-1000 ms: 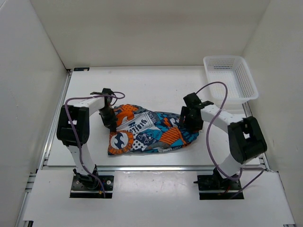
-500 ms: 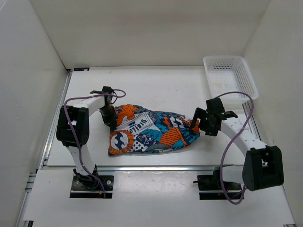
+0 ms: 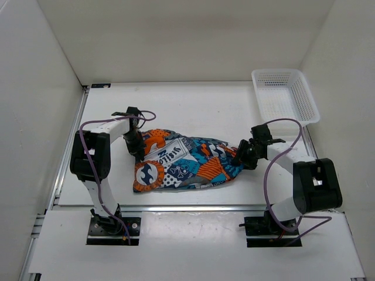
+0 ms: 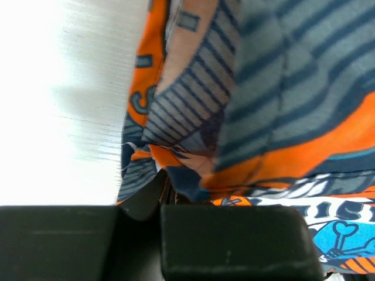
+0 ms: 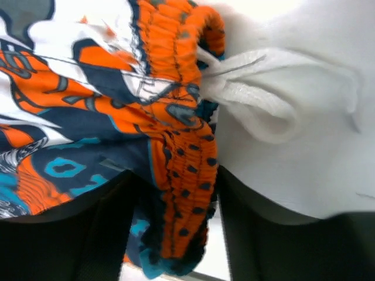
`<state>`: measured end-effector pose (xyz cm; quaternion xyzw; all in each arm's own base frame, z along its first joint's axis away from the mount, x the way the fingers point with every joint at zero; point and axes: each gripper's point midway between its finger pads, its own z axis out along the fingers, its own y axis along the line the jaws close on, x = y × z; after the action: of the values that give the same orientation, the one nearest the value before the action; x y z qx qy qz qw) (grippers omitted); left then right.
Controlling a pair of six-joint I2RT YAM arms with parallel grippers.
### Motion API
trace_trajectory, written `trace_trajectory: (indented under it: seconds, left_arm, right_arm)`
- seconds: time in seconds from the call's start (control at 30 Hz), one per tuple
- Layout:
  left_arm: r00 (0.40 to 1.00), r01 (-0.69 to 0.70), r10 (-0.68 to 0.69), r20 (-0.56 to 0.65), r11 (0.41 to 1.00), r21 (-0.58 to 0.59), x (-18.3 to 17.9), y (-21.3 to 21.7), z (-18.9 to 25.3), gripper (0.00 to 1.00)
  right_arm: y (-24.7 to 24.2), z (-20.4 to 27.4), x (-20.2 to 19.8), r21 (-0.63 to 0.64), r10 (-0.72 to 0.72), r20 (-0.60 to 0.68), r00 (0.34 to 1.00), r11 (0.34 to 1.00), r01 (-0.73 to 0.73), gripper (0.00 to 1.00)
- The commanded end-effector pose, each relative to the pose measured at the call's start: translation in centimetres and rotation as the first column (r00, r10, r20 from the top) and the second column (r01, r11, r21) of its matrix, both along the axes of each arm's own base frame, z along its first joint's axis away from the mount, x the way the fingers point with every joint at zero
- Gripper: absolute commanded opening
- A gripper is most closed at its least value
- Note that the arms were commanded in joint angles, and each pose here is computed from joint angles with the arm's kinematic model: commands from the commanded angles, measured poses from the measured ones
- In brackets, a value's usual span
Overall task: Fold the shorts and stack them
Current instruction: Fold the shorts
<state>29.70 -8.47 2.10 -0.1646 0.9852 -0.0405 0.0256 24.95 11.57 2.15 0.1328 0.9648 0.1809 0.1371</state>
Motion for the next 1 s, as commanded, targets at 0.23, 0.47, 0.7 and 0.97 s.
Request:
trace_trajectory:
  seconds: [0.23,0.47,0.7,0.97]
  left_arm:
    - [0.999,0.013,-0.013,0.047,1.0,-0.01,1.6,-0.4,0.7,0.1]
    - [0.998,0.035,-0.034,0.045,0.999,-0.04,1.1,-1.4,1.0,0.1]
    - [0.991,0.079,-0.067,0.119,0.992,-0.101,1.0,-3.6,4.0,0.23]
    - [0.996,0.074,-0.068,0.065,0.993,-0.094,1.4,-3.7,1.9,0.1]
  right_arm:
    - [-0.8,-2.1,0.2,-0.043,-0.067,-0.031,0.997,0.997,0.066,0.0]
    - [-4.3,3.7,1.1,-0.207,-0.126,0.097,0.987,0.968,0.143,0.0]
    - [-5.8,10.7,2.7,-0.318,-0.039,0.219,0.975,0.942,0.109,0.0]
    - [-3.5,16.0,4.6,-0.463,0.096,0.273,0.957,0.886,0.043,0.0]
